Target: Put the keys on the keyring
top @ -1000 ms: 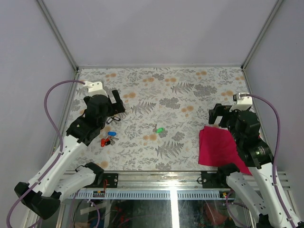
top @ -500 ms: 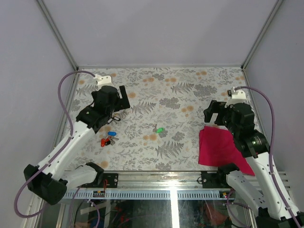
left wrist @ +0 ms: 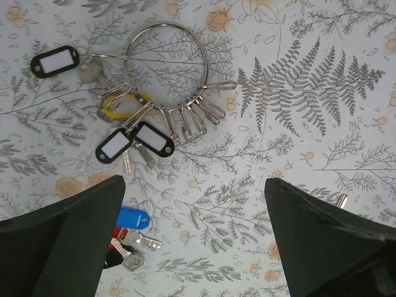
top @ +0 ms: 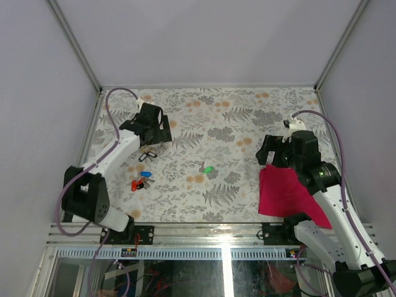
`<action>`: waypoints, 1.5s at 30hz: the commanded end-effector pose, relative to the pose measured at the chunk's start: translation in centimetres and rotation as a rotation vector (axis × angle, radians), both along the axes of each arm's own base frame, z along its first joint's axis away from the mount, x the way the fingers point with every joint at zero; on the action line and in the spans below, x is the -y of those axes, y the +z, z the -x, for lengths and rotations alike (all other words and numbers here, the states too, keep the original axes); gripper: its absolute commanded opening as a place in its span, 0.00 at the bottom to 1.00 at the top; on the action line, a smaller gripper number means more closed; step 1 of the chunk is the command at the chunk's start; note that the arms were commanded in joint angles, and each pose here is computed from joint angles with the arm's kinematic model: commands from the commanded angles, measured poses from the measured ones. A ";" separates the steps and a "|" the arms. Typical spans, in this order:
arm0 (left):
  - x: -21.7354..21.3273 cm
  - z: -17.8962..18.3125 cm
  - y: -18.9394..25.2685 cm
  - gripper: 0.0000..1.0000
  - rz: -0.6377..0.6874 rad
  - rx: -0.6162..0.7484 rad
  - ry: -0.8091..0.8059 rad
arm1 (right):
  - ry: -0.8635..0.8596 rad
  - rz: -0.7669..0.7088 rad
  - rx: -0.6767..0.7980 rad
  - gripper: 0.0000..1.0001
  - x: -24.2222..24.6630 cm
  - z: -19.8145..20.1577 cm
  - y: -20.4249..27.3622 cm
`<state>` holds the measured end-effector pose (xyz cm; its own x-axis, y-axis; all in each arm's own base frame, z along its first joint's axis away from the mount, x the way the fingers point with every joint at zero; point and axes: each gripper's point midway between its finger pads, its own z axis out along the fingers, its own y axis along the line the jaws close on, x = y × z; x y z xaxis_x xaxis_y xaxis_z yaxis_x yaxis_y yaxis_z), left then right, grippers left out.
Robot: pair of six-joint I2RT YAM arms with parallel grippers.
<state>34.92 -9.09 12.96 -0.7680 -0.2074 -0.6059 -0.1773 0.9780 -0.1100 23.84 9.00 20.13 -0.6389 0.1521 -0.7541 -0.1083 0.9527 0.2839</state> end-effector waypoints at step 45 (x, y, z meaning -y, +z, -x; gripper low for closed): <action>6.6 -6.5 -12.5 0.85 0.145 -0.300 -0.151 | 0.150 -0.088 -0.086 0.95 -2.7 1.7 -2.2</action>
